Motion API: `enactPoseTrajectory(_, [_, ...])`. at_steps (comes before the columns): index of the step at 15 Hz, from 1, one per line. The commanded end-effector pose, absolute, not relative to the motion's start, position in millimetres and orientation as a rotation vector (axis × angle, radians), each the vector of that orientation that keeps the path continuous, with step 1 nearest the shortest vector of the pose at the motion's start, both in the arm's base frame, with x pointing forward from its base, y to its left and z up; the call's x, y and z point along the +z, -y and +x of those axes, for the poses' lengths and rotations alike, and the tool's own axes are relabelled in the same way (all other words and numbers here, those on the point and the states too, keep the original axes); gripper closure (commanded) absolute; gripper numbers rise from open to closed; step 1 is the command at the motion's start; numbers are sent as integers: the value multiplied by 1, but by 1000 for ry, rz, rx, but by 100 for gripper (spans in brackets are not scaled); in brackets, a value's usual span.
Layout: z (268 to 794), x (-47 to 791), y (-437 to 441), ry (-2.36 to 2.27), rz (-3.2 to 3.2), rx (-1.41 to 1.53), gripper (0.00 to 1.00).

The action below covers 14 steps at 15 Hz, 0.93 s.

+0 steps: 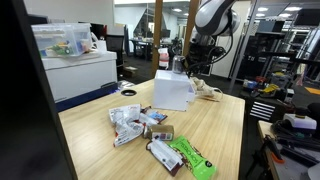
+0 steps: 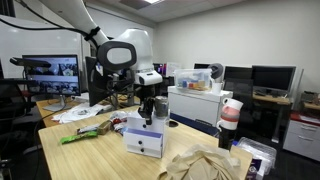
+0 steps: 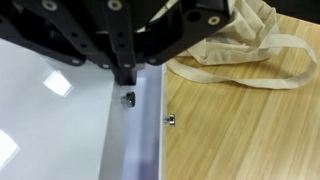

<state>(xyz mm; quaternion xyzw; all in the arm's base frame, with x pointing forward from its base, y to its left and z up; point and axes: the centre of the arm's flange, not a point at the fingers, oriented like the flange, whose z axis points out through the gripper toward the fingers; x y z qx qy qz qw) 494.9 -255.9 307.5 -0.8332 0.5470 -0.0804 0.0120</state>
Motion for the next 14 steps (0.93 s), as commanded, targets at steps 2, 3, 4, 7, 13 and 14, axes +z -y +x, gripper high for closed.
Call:
enactPoseTrajectory(2, [497,305,251,-1662,-2595,-250,100])
enactPoseTrajectory(3, [495,305,249,-1653,-2600,-244,100])
enactPoseTrajectory(4, [491,306,248,-1642,-2605,-235,100])
enactPoseTrajectory(7, [483,304,242,-1601,-2631,-213,100])
enactPoseTrajectory(13, [470,305,242,-1567,-2662,-202,100])
enactPoseTrajectory(14, [468,306,243,-1568,-2662,-202,100])
